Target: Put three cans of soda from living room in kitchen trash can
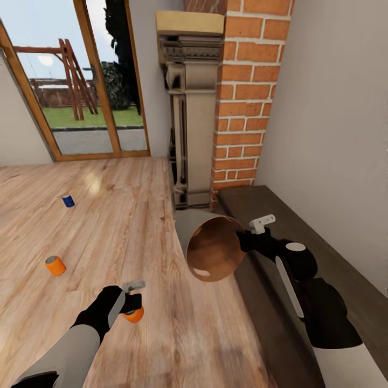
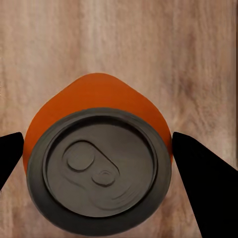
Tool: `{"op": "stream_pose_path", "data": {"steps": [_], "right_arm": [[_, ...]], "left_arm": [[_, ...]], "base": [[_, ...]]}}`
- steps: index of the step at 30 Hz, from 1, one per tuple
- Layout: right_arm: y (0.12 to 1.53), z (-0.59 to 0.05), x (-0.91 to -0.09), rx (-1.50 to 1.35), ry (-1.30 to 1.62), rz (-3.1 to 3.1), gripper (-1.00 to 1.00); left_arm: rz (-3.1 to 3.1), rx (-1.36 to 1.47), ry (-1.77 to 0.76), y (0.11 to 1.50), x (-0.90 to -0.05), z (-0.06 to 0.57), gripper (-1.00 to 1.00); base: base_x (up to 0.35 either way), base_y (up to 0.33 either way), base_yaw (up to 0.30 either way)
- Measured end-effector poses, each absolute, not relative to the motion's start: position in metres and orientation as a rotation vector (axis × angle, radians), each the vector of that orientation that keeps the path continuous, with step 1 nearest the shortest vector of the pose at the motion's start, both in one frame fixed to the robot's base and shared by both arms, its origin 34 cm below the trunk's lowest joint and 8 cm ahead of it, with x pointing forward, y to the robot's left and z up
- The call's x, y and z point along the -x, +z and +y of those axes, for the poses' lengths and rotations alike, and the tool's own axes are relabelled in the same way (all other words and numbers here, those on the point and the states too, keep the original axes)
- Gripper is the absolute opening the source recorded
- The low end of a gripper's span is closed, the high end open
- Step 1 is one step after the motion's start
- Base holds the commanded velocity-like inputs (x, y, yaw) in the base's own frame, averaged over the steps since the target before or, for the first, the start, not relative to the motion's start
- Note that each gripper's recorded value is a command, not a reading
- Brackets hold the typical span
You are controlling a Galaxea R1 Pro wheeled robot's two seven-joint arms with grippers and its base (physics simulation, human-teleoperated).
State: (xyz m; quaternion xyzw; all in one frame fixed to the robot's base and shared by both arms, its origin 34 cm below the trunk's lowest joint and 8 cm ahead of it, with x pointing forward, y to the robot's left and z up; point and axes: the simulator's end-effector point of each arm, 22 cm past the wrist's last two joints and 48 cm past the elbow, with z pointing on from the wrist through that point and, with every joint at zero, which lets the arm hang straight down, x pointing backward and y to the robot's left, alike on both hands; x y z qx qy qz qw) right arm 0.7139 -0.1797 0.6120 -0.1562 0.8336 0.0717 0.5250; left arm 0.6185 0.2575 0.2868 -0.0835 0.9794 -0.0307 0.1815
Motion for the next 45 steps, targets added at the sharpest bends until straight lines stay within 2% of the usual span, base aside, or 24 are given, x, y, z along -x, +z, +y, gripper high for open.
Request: {"op": "stream_pose_path", "data": {"steps": [28,45], "right_arm": [[0.666,-0.185,-0.703,0.367,0.148,1.915,-1.00],[0.657,-0.187,-0.701,0.364,0.151,1.929,-1.00]], "left_arm": [[2.600,0.213,-0.122,0.362,-0.658,0.259,-1.00],[2.579,0.212,-0.127,0.370,-0.664,0.259,-1.00]], "base": [[0.000,0.001,0.000],[0.000,0.245,0.000]]}}
